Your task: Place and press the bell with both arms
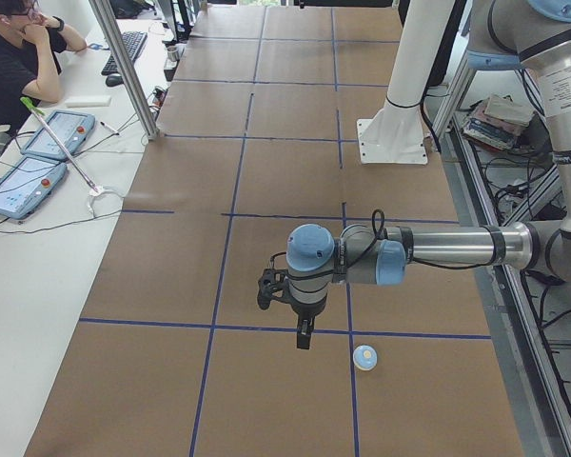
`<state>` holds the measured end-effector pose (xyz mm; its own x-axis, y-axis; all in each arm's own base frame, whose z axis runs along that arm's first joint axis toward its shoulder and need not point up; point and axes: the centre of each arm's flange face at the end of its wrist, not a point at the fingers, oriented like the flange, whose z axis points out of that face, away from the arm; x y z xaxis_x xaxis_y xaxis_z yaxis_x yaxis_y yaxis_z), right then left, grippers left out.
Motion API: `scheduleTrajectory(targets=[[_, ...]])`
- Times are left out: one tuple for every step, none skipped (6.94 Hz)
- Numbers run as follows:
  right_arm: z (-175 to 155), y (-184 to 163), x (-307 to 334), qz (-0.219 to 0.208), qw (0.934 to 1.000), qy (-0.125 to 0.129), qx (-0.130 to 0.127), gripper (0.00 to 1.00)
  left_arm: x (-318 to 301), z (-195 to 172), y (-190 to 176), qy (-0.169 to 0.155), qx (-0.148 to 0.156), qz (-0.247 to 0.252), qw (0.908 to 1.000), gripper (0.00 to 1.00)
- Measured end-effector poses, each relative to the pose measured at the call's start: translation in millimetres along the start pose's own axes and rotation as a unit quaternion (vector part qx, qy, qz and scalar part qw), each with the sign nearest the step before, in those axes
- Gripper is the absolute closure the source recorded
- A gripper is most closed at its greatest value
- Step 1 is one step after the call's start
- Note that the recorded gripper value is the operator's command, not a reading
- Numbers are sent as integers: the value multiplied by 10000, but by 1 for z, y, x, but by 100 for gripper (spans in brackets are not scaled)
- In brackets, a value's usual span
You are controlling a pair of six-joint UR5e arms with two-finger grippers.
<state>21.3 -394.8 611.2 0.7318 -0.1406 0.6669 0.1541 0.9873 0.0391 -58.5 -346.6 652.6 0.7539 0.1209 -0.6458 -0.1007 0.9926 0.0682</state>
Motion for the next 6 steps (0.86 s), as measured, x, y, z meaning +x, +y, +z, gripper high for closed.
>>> scheduleTrajectory(targets=[[0,0,0,0,10000,0,0,0,0,0,0,4,-2,-2,10000,0],[0,0,0,-1,10000,0,1,0,0,1,1,10,-9,-9,10000,0],[0,0,0,-2,10000,0,3,0,-1,2,1,9,-28,-19,10000,0],[-2,0,-1,-12,10000,-1,15,0,0,2,1,8,-26,-24,10000,0],[-4,1,-4,-30,10000,-1,37,0,4,-4,-6,11,61,32,10000,0],[-5,2,-5,-42,10000,1,48,0,15,-18,-20,1,239,185,9995,0]])
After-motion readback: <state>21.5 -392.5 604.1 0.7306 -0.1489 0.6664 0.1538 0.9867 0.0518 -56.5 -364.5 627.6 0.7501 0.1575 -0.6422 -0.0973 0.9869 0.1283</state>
